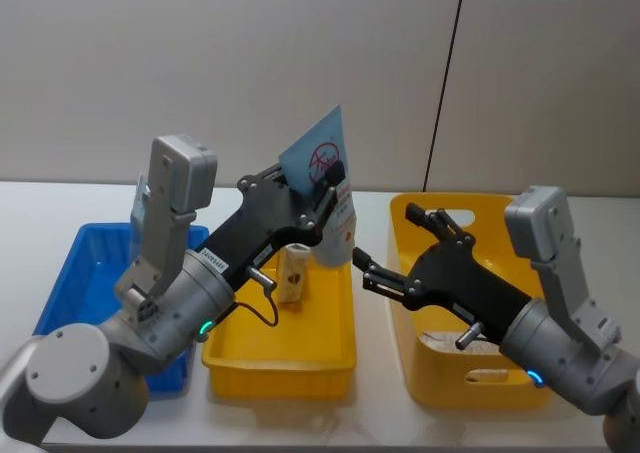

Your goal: Bimanual collaborative sorting of washing and personal care products

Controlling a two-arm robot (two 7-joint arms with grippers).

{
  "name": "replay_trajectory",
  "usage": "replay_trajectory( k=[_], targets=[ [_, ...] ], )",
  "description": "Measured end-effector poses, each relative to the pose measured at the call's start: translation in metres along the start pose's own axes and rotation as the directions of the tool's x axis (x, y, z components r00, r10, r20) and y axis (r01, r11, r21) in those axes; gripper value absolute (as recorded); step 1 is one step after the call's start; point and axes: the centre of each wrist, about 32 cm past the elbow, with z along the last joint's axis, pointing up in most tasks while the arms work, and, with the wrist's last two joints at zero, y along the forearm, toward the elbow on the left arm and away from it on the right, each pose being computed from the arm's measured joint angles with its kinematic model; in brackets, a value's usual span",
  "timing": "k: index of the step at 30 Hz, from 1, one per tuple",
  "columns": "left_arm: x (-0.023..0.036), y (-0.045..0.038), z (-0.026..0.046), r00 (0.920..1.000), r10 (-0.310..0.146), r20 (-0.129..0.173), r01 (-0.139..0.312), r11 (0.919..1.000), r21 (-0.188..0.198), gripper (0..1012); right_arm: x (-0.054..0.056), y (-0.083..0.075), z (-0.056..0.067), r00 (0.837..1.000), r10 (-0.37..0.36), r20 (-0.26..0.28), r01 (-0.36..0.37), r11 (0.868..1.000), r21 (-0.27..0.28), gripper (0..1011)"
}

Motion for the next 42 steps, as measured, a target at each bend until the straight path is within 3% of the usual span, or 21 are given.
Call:
replay_trajectory(
  k=[16, 42],
  targets=[
    [-0.0036, -0.0037, 0.0022, 0.9996, -0.029, 0.004, 0.029, 0.9996, -0.005, 254, 0.000, 0.005, 0.002, 0.999, 0.037, -0.012, -0.037, 0.999, 0.005, 1002],
    [-0.0049, -0.0049, 0.0029, 0.9992, -0.039, 0.005, 0.039, 0.9992, -0.006, 254, 0.001, 0.016, -0.002, 0.998, 0.062, -0.011, -0.062, 0.998, 0.008, 1002]
  ],
)
